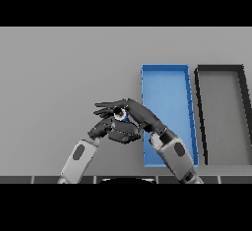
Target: Pick up the blue pipe and place it into the blue bin.
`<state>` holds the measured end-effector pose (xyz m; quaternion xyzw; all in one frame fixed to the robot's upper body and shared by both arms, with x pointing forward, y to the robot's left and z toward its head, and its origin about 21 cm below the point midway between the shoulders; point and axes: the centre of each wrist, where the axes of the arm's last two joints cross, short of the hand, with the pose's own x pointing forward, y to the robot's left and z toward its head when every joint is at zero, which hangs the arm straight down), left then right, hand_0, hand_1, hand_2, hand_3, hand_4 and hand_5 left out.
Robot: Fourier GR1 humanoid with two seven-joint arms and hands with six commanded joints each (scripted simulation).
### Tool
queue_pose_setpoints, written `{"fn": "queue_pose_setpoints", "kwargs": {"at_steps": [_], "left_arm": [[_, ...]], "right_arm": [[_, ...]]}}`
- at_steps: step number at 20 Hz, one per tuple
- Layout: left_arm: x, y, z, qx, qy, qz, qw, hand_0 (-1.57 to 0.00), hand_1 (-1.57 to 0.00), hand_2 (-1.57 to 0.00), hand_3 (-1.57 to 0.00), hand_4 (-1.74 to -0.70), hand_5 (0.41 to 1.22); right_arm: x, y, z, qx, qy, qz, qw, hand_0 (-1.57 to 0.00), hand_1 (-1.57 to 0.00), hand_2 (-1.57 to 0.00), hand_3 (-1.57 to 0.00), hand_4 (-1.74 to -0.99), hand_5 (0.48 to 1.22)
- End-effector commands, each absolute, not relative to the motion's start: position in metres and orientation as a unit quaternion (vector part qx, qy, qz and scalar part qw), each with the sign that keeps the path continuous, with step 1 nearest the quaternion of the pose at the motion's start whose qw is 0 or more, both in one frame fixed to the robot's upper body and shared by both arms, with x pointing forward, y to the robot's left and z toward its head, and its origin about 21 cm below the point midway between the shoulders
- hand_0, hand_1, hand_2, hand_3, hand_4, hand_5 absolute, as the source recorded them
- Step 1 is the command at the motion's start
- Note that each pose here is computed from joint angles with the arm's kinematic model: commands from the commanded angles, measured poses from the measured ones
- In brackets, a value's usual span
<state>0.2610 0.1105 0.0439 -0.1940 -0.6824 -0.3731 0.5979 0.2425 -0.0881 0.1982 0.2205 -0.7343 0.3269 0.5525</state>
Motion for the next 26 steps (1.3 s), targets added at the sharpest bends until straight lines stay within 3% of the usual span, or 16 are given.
{"fn": "queue_pose_setpoints", "kwargs": {"at_steps": [1,4,7,11,14,18,21,26], "left_arm": [[0.263,0.114,0.045,-0.194,-0.682,-0.374,0.598,-0.02,-0.01,-0.01,-0.01,-0.91,0.47],[0.261,0.114,0.044,-0.191,-0.679,-0.375,0.601,-0.01,-0.01,-0.01,-0.01,-0.91,0.45],[0.261,0.11,0.046,-0.201,-0.673,-0.375,0.604,0.0,0.0,0.0,0.0,-0.91,0.437],[0.261,0.11,0.047,-0.189,-0.668,-0.379,0.611,0.0,0.0,0.0,0.0,-0.9,0.43],[0.261,0.116,0.047,-0.19,-0.669,-0.38,0.61,0.0,0.0,0.0,0.0,-0.89,0.421],[0.26,0.117,0.044,-0.183,-0.673,-0.382,0.606,0.0,0.0,0.0,0.0,-0.88,0.412],[0.261,0.117,0.046,-0.181,-0.676,-0.384,0.603,0.0,0.0,0.0,0.0,-0.87,0.418],[0.259,0.117,0.047,-0.188,-0.673,-0.383,0.604,0.0,0.0,0.0,0.0,-0.87,0.422]], "right_arm": [[0.244,-0.088,0.208,0.235,-0.736,0.315,0.552,-1.57,-1.57,-1.57,-1.57,-1.741,1.221],[0.255,-0.098,0.234,0.25,-0.746,0.294,0.543,-1.57,-1.57,-1.57,-1.57,-1.741,1.221],[0.264,-0.11,0.284,0.269,-0.774,0.286,0.496,-1.57,-1.57,-1.57,-1.57,-1.741,1.221],[0.278,-0.139,0.33,0.18,-0.829,0.215,0.485,-1.57,-1.57,-1.57,-1.57,-1.741,1.221],[0.296,-0.169,0.339,0.132,-0.832,0.173,0.51,-1.57,-1.57,-1.57,-1.57,-1.741,1.221],[0.311,-0.214,0.32,0.057,-0.817,0.14,0.556,-1.57,-1.57,-1.57,-1.57,-1.741,1.221],[0.304,-0.244,0.292,0.039,-0.795,0.1,0.597,-1.57,-1.57,-1.57,-1.57,-1.741,1.221],[0.284,-0.264,0.234,0.015,-0.743,0.073,0.665,-1.57,-1.57,-1.57,-1.57,-1.741,1.221]]}}
